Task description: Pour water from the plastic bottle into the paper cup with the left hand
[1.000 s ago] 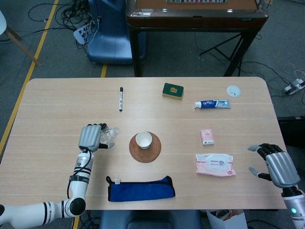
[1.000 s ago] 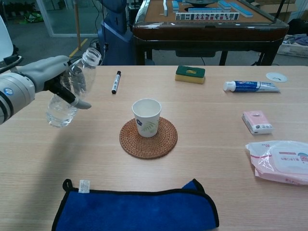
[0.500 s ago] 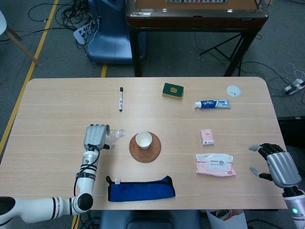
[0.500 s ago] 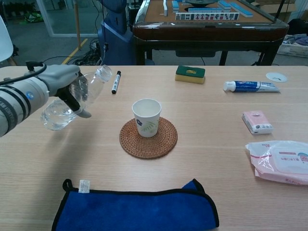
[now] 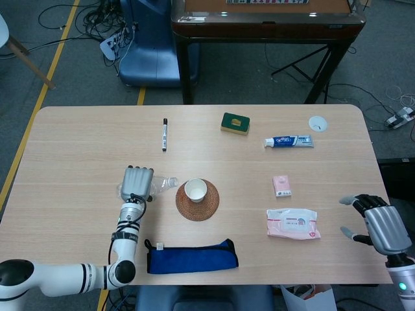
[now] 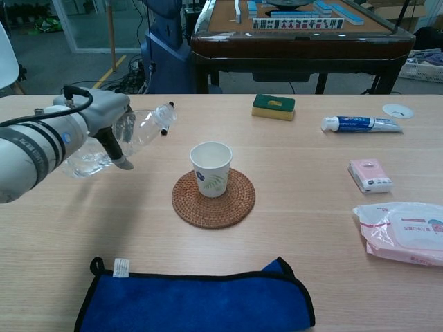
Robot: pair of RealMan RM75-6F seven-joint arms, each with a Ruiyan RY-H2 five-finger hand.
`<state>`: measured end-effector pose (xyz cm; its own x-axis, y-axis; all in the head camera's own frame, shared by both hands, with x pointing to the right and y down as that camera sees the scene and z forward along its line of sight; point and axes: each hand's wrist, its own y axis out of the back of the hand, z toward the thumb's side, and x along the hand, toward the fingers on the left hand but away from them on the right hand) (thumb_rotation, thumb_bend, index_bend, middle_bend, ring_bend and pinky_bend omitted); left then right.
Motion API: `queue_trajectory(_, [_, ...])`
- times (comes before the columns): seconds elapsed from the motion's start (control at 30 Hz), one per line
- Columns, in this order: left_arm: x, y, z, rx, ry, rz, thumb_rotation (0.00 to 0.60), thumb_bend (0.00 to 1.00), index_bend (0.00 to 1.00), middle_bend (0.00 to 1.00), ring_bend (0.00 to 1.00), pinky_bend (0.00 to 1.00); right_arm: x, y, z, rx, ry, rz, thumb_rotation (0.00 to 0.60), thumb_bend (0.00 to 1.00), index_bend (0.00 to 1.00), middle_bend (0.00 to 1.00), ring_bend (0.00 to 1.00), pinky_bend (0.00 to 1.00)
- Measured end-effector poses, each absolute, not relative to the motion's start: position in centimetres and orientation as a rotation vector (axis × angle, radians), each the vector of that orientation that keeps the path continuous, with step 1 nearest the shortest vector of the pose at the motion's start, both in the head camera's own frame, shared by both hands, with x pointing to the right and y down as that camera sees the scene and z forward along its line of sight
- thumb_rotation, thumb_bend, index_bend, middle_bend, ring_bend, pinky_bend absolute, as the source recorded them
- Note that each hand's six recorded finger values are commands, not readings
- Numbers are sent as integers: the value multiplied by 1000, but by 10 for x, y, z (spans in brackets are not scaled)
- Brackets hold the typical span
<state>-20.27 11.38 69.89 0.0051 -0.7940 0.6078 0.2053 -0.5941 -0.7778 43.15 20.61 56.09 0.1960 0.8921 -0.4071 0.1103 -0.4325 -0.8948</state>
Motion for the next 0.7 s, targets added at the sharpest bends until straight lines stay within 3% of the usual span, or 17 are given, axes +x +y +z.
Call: queue_trajectory(0.7, [-176,106,701,-1406,465,-1723,600,94,706,767,444,356,434,205,562,-1737,-952,1317,600,36,373,407,329,372])
